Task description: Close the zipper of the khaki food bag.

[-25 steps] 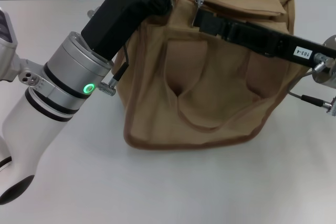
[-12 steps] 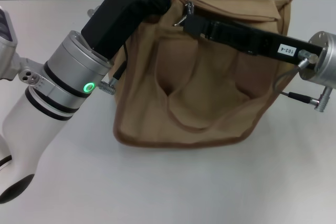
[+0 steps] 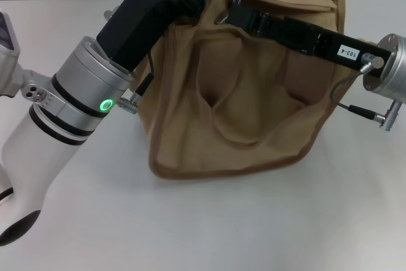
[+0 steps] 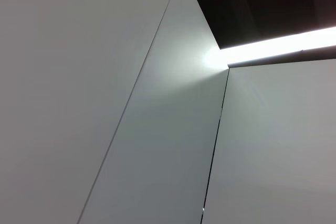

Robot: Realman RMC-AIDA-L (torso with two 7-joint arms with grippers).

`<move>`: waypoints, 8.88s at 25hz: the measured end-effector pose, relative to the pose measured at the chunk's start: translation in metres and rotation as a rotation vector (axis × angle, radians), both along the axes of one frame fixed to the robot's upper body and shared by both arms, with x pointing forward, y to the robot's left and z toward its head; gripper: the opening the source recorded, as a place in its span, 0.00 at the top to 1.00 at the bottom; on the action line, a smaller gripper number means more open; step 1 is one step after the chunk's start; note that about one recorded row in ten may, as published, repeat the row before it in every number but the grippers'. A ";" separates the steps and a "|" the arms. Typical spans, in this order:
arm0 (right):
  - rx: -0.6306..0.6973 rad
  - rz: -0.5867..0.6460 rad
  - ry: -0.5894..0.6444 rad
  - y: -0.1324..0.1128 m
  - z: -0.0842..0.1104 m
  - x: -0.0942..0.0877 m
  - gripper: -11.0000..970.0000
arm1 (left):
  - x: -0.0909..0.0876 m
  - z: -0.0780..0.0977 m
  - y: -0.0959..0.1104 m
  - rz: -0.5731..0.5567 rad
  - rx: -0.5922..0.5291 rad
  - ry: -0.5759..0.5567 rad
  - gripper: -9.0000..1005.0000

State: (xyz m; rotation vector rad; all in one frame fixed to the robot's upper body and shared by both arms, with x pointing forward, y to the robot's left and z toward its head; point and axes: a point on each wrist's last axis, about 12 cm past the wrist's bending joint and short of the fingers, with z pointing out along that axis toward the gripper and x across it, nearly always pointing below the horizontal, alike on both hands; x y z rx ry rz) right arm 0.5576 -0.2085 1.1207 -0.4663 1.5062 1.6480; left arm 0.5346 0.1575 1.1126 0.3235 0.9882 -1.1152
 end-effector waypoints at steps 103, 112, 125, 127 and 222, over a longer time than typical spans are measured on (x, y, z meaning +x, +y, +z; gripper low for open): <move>0.011 -0.067 0.005 0.003 -0.005 0.004 0.57 | 0.000 -0.001 0.003 0.016 -0.001 0.002 0.85; 0.013 -0.078 0.003 0.001 -0.005 0.004 0.61 | 0.000 -0.001 0.003 0.017 0.000 0.001 0.84; -0.026 -0.080 -0.096 0.003 -0.006 0.003 0.81 | 0.000 -0.001 0.004 0.020 -0.002 0.001 0.84; -0.025 -0.081 -0.096 0.003 -0.005 0.003 0.87 | -0.001 -0.002 0.004 0.022 -0.002 0.002 0.84; -0.112 -0.059 -0.599 -0.051 -0.038 -0.095 0.16 | -0.141 -0.063 0.196 0.164 0.358 0.192 0.19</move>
